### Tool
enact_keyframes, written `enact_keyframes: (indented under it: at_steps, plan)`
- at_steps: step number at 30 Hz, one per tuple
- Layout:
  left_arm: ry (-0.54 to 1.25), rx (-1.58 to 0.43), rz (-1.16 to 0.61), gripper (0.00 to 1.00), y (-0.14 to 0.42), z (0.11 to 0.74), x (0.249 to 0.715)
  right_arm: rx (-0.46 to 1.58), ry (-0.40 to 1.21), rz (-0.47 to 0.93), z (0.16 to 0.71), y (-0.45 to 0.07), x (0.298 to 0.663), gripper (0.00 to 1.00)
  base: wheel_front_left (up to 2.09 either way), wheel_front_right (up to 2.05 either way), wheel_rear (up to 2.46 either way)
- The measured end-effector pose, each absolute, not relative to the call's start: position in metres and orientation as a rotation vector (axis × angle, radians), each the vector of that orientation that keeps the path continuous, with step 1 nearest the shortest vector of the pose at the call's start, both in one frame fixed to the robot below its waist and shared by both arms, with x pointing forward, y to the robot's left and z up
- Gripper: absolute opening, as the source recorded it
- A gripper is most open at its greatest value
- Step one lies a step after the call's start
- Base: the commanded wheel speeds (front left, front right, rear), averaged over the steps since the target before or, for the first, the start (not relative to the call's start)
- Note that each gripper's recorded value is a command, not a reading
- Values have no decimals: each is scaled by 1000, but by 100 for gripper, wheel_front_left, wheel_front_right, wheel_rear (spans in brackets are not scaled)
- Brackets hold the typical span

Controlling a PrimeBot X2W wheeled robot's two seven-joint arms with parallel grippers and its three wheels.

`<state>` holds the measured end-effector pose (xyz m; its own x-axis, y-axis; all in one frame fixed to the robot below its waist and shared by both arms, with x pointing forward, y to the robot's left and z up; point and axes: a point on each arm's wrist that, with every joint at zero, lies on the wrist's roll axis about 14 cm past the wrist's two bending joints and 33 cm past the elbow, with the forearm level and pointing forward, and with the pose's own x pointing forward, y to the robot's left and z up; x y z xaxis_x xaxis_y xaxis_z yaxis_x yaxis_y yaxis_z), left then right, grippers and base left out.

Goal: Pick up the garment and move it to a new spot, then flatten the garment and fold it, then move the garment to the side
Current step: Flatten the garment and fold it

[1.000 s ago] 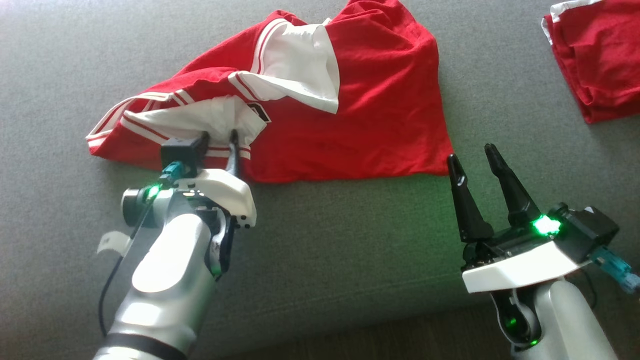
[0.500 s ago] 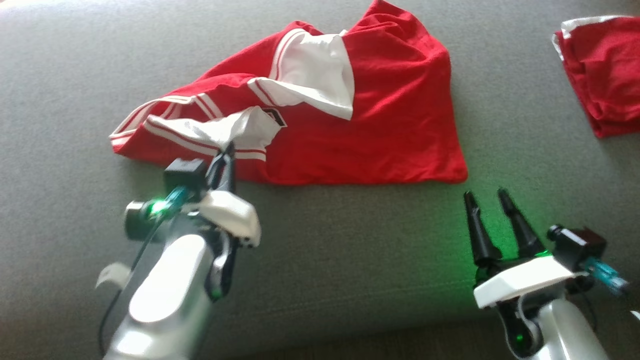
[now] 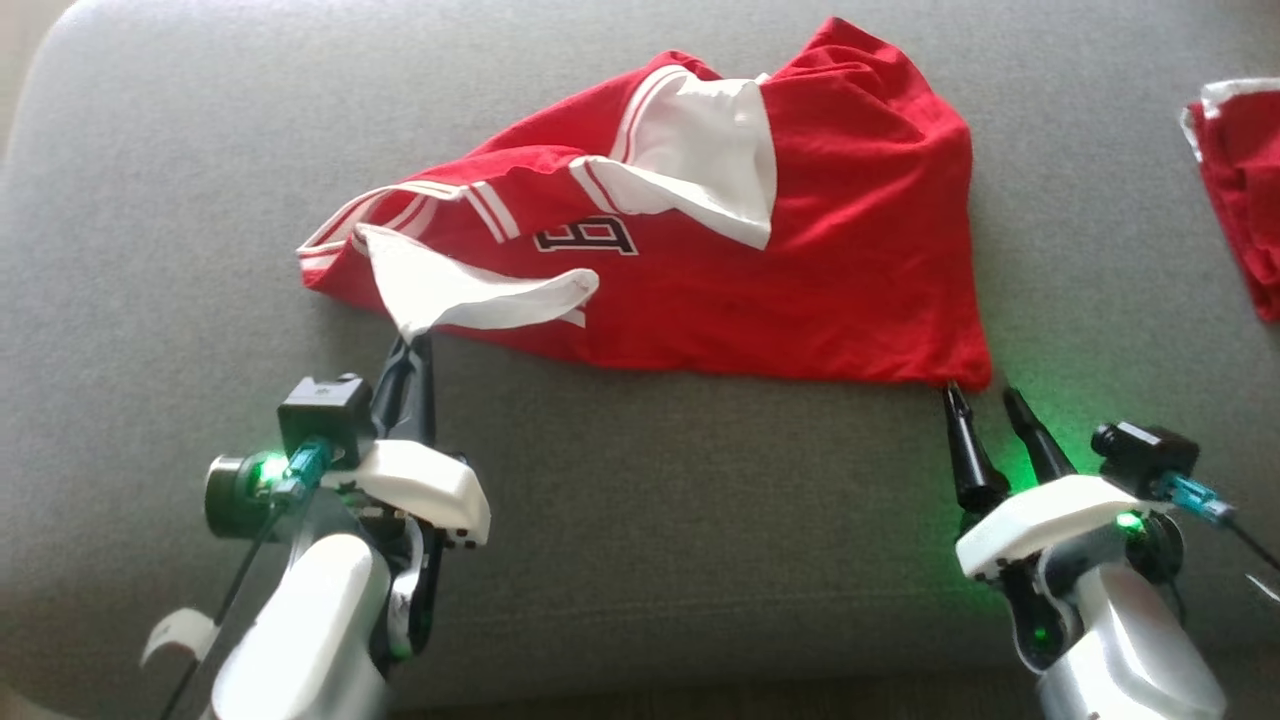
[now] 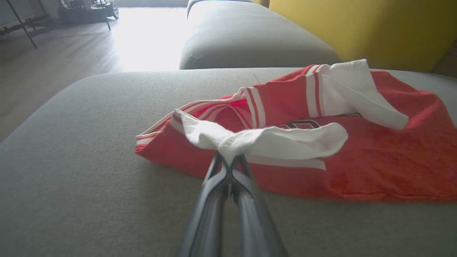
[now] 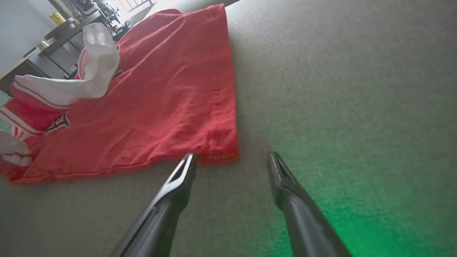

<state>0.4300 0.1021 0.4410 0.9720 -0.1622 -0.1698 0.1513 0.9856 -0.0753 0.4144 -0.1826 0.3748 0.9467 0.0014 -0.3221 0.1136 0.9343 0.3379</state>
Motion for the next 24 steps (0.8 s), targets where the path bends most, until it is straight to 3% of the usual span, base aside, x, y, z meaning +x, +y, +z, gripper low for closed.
enact_keyframes:
  at_steps: [6, 9, 10, 16, 24]
  plan:
    - [158, -70, -160, 0, 101, 451, 425, 360, 323, -42, 377, -176, 428, 98, 0, 0, 0]
    - [153, -68, -155, 0, 103, 453, 425, 350, 336, -32, 374, -173, 429, 17, 0, 0, 0]
    - [151, -67, -150, 0, 105, 454, 424, 345, 341, -28, 373, -172, 428, 0, 0, 0, 0]
    - [133, -53, -136, 0, 113, 460, 418, 326, 338, -15, 377, -170, 425, 0, 0, 0, 0]
    - [-42, -19, -149, 0, 128, 515, 424, 300, 177, 7, 427, -175, 431, 0, 0, 0, 0]
